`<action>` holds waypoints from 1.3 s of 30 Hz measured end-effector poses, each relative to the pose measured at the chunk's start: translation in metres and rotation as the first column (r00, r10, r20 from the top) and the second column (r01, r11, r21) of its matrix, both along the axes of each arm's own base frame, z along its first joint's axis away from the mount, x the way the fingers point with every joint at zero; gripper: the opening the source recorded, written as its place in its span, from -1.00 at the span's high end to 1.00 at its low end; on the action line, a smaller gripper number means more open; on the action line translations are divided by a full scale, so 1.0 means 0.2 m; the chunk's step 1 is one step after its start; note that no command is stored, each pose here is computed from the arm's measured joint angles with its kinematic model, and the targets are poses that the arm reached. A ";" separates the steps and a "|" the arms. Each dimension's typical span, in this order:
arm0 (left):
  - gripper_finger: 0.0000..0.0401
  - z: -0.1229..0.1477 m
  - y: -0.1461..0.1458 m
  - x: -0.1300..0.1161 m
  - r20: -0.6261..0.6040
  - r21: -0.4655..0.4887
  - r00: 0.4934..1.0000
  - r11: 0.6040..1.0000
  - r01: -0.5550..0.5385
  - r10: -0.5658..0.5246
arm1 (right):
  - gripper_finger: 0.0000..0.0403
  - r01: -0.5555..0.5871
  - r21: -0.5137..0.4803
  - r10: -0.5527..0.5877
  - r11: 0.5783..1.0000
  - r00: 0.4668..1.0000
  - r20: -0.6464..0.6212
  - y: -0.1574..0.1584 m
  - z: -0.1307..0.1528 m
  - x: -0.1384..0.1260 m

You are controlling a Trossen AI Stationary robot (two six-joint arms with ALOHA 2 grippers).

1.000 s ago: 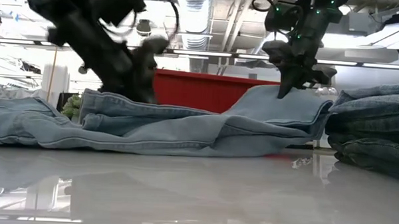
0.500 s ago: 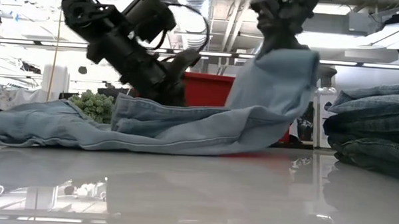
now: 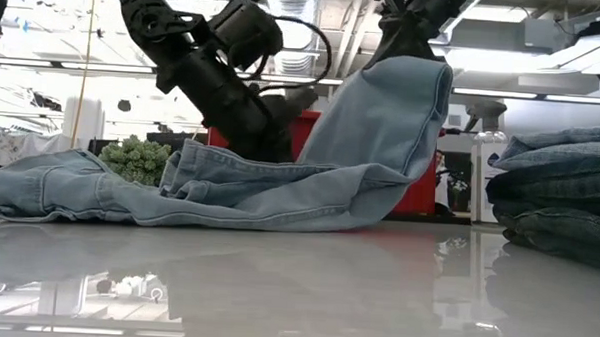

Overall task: Fold Laundry from Bin
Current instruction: Fold the light blue denim pants

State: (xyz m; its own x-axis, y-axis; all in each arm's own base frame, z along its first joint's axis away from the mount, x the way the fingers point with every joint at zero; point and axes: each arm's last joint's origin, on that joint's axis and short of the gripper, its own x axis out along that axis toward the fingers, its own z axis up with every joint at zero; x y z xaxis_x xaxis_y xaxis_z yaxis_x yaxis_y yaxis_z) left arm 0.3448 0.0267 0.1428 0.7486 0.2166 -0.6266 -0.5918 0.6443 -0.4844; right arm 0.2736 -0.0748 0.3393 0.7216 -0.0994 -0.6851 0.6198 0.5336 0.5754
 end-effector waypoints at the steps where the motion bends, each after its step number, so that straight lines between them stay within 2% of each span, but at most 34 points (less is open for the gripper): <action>1: 0.98 -0.01 0.01 0.00 -0.012 0.005 1.000 1.000 -0.020 0.020 | 0.84 -0.003 -0.002 0.003 1.000 1.000 -0.003 0.00 0.00 0.00; 4: 0.98 -0.06 0.04 0.00 -0.036 -0.011 0.999 1.000 -0.013 0.012 | 0.84 -0.010 -0.006 0.010 1.000 1.000 0.001 0.00 0.00 0.00; 7: 0.98 -0.12 0.05 0.02 -0.051 -0.072 0.998 0.997 0.032 -0.036 | 0.84 -0.016 -0.009 0.016 1.000 1.000 -0.005 0.00 0.00 0.00; 11: 0.98 -0.12 0.05 0.02 -0.027 -0.136 0.995 0.987 0.090 -0.095 | 0.84 -0.027 -0.020 0.027 0.999 1.000 -0.014 0.00 0.00 0.00; 14: 0.98 -0.04 0.04 0.00 0.007 -0.172 0.992 0.977 0.123 -0.124 | 0.84 -0.038 -0.032 0.037 0.999 0.999 -0.018 0.00 0.00 0.00; 18: 0.98 0.18 0.04 -0.03 0.152 -0.174 0.971 0.962 0.212 -0.186 | 0.84 -0.034 -0.035 0.032 0.999 0.998 -0.052 -0.01 -0.02 -0.02; 21: 0.98 0.29 0.04 -0.09 0.184 -0.178 0.961 0.954 0.240 -0.207 | 0.84 -0.024 -0.049 0.020 0.999 0.997 -0.080 -0.02 -0.02 -0.03; 23: 0.98 0.36 0.05 -0.13 0.188 -0.122 0.959 0.963 0.239 -0.214 | 0.84 -0.030 -0.060 0.025 0.998 0.996 -0.084 -0.03 -0.02 -0.03; 25: 0.98 0.41 0.06 -0.16 0.154 0.009 0.963 0.975 0.222 -0.221 | 0.84 -0.030 -0.061 0.025 0.998 0.996 -0.085 -0.03 -0.02 -0.03; 26: 0.98 0.41 0.08 -0.17 0.127 0.055 0.965 0.973 0.225 -0.230 | 0.84 -0.030 -0.061 0.024 0.998 0.996 -0.085 -0.03 -0.02 -0.03; 28: 0.98 0.37 0.13 -0.16 0.087 0.086 0.963 0.965 0.247 -0.255 | 0.84 -0.031 -0.061 0.026 0.998 0.996 -0.086 -0.03 -0.02 -0.04; 32: 0.98 0.26 0.20 -0.12 0.089 0.042 0.941 0.945 0.323 -0.326 | 0.84 -0.040 -0.061 0.034 0.997 0.996 -0.087 -0.03 -0.03 -0.04; 34: 0.98 0.20 0.23 -0.11 0.048 0.027 0.944 0.945 0.326 -0.327 | 0.84 -0.042 -0.059 0.037 0.997 0.996 -0.086 -0.03 -0.03 -0.04; 39: 0.98 0.10 0.31 -0.10 -0.037 0.086 0.955 0.951 0.297 -0.295 | 0.84 -0.066 -0.042 0.063 0.997 0.995 -0.079 -0.02 -0.02 -0.03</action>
State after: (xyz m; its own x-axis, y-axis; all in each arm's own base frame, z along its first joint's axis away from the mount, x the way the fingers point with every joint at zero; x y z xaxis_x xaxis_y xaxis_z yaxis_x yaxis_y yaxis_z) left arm 0.3239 0.0888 0.1635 0.7728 0.0433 -0.6332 -0.3782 0.8325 -0.4047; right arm 0.2669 -0.0788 0.3345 0.6722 -0.0858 -0.7353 0.6253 0.5976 0.5019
